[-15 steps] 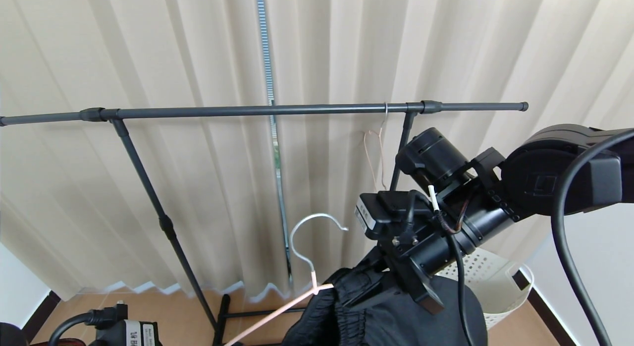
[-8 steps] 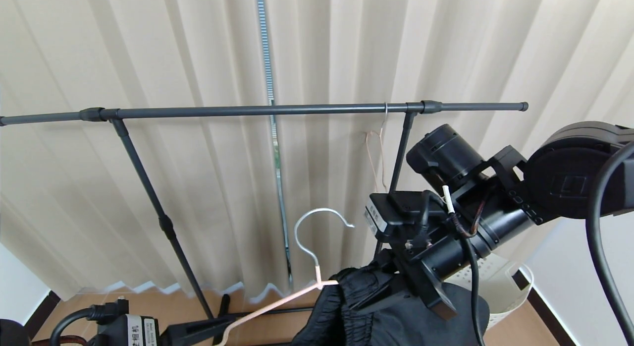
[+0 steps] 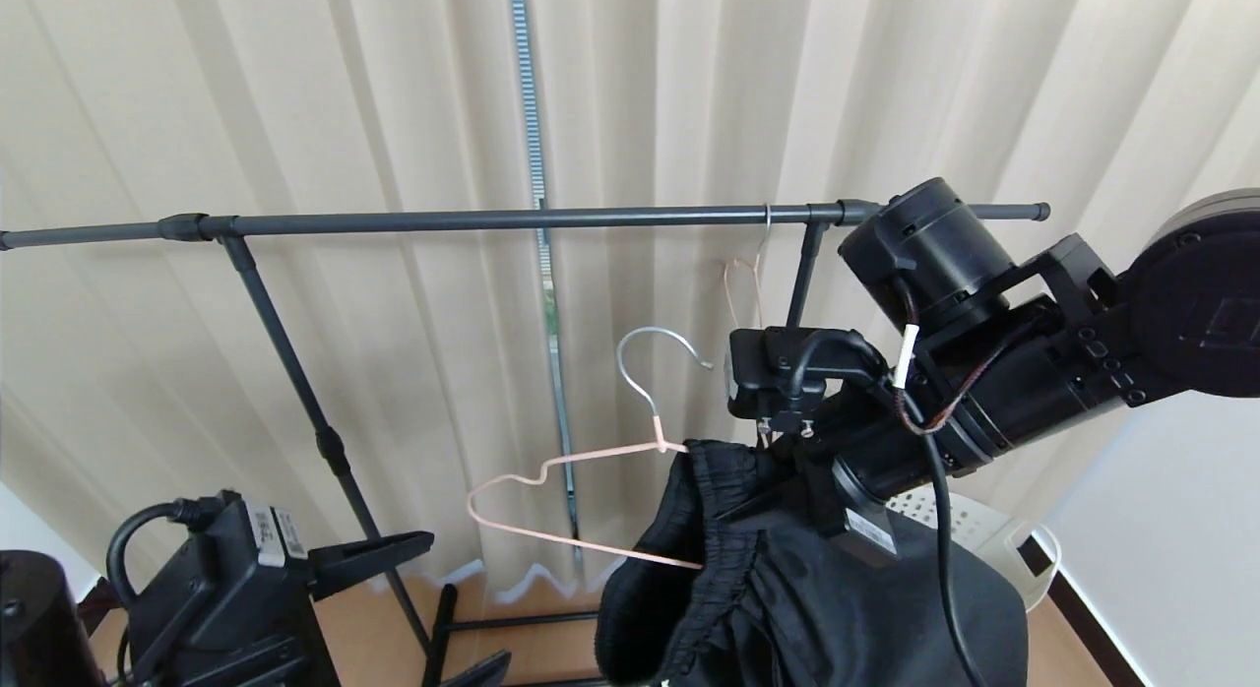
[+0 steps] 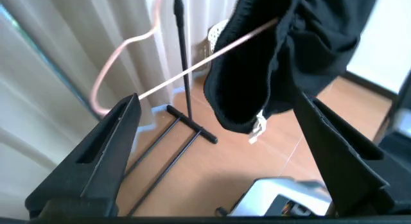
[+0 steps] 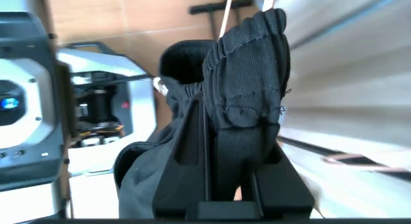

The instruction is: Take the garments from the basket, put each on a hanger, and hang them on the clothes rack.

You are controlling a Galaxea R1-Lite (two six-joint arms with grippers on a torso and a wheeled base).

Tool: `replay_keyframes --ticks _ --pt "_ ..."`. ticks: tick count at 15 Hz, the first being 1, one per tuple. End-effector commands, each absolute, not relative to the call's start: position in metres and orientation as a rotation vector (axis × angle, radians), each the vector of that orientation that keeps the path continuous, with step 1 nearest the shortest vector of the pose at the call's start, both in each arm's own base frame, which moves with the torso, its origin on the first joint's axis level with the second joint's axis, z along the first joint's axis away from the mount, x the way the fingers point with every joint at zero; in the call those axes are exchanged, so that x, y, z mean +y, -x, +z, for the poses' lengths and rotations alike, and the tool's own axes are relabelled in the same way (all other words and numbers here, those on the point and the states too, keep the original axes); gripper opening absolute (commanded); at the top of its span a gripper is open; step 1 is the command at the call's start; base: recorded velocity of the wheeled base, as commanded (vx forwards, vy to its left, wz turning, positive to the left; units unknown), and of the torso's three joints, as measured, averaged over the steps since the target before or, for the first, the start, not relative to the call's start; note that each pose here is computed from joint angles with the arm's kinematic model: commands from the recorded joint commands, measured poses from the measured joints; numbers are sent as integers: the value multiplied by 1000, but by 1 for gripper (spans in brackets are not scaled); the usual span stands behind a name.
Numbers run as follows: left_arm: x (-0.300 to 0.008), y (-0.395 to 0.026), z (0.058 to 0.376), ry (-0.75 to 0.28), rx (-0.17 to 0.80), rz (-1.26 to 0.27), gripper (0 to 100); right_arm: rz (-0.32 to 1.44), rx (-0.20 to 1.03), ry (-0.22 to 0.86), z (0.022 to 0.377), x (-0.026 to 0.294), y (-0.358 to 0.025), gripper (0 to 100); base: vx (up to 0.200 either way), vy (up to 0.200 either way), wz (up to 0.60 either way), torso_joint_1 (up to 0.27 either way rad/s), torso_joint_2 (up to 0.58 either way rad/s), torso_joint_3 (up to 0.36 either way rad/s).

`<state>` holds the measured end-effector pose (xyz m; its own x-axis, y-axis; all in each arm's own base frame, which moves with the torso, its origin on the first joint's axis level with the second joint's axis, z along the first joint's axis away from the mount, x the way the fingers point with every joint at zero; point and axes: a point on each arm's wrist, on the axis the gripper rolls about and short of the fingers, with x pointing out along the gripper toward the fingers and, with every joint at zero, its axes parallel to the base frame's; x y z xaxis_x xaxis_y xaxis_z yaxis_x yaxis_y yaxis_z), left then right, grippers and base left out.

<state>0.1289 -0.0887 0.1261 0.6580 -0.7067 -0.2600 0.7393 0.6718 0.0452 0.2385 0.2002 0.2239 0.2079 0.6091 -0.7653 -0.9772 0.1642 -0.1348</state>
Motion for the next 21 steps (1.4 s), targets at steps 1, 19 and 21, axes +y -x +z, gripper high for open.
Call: replay_keyframes --ticks 1,19,21 --pt "-92 -143 125 -117 269 -785 100 1193 602 738 232 198 -236 0 0 0 0 0 0 0" --pt "-137 -189 56 -167 609 -532 0 1152 430 436 233 214 -184 0 0 0 0 0 0 0" --pt "-135 -191 60 -154 582 -521 0 1149 430 402 226 205 -180 0 0 0 0 0 0 0"
